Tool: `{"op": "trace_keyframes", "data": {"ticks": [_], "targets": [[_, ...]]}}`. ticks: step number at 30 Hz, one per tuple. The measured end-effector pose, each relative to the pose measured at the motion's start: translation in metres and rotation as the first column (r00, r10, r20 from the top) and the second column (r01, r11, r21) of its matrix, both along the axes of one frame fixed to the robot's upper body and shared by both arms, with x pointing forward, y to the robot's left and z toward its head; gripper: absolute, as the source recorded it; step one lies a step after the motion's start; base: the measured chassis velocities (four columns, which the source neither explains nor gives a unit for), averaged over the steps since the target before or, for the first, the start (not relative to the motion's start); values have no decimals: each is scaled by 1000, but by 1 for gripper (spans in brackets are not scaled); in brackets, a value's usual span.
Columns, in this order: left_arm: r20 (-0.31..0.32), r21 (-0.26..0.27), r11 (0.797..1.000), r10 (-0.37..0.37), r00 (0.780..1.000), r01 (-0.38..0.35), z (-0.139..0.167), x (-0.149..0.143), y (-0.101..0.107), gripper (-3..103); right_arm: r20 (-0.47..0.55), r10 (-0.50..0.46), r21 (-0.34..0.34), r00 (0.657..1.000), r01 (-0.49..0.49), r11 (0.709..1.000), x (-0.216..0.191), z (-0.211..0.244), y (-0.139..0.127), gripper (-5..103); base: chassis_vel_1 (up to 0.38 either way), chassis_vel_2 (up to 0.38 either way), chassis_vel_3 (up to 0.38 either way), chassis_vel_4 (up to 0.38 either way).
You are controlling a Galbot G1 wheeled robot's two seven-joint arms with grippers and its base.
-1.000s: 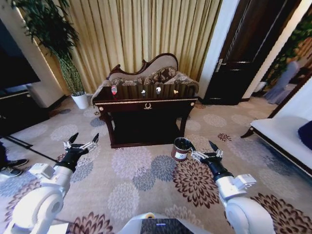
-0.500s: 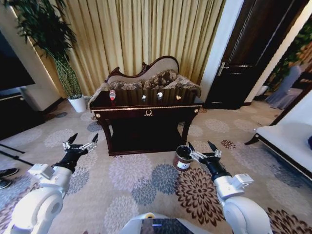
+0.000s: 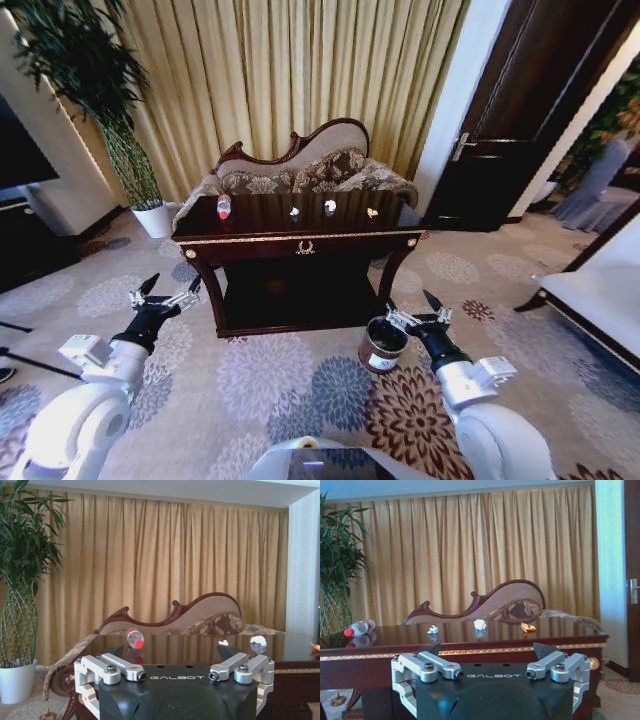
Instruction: Move to the front of the table and place the trash on the table into the trash bin.
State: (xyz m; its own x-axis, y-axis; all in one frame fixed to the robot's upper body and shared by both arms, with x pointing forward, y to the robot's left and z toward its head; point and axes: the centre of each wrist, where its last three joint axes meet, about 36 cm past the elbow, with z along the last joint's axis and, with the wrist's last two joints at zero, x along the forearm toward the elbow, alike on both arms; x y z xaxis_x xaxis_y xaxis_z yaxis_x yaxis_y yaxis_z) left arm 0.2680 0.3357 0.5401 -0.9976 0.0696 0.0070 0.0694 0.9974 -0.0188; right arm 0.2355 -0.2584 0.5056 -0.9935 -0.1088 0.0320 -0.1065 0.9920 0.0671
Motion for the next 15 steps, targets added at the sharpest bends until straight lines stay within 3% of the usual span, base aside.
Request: {"op": "trace_keyframes", "data": {"ticks": [15], "targets": [[-1,1,1000,3,1000,-3,-1,-2,0,100,-2,9,3,1000,-9,1000,0,-1,2,100,-212,226,205,-219]]}}
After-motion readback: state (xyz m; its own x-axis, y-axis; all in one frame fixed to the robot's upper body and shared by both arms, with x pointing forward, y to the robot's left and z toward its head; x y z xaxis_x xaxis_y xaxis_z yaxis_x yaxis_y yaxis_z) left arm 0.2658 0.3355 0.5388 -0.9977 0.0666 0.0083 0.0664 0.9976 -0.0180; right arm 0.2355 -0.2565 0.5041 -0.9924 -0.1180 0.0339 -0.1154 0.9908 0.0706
